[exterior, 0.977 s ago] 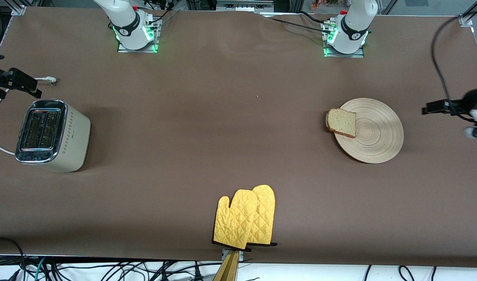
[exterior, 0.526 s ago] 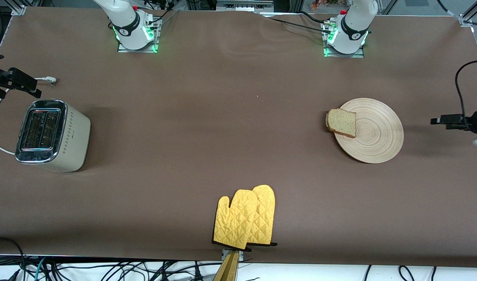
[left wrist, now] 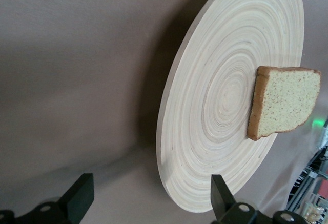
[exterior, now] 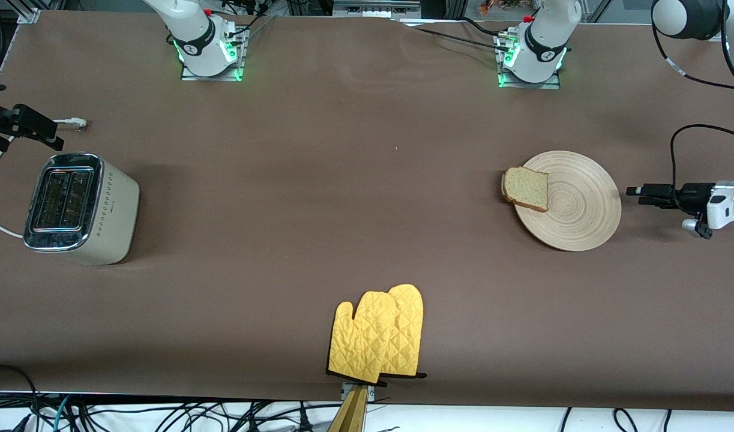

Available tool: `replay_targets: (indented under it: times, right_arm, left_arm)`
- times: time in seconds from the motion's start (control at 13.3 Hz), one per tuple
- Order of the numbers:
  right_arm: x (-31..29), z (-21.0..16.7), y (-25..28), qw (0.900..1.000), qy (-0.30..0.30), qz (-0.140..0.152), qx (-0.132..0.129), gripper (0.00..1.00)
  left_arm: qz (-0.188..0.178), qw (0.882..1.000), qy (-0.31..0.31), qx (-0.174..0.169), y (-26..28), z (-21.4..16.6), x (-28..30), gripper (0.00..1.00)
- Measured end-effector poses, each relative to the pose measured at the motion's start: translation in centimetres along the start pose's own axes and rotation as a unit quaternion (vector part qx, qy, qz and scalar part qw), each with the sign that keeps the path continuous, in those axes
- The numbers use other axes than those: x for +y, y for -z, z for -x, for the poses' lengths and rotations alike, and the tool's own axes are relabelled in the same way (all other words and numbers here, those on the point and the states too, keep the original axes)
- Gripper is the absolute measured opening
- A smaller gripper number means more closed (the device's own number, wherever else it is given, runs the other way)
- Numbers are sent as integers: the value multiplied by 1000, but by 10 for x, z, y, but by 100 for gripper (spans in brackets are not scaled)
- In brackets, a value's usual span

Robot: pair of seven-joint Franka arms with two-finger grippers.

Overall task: Move plate and put bread in toaster
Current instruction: 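Lower the left gripper and grasp the wooden plate rim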

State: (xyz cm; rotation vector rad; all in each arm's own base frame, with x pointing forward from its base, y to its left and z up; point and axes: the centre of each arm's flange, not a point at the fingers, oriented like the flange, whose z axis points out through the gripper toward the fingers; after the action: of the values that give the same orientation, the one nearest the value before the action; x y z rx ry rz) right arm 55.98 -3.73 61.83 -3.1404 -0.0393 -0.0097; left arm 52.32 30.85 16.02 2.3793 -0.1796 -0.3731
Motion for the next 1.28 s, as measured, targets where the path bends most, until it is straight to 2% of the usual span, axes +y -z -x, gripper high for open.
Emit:
replay_targets:
  times: [0.23,0.75,0.83,0.9,0.98,1.13,1.28]
  right_arm:
    - [0,0,0,1000,0,0,0,100]
    - [0,0,0,1000,0,0,0,100]
    - [0,0,0,1000,0,0,-1,100]
    - [0,0,0,1000,0,0,-1,100]
    - [0,0,0,1000,0,0,-1,100]
    - [0,0,-1,1000,0,0,-1,100]
    - [0,1,-1,1000,0,0,-2,100]
  left_arm:
    - [49,999,3,6,-31,-1,-15,100]
    - [97,995,9,-2,-53,-18,5,100]
    - [105,994,12,-3,-58,-22,9,93]
    - [109,994,12,-6,-61,-24,11,93]
    - [110,994,12,-8,-64,-25,12,86]
    - [114,993,13,-13,-71,-26,9,58]
    - [116,993,16,-16,-78,-26,6,37]
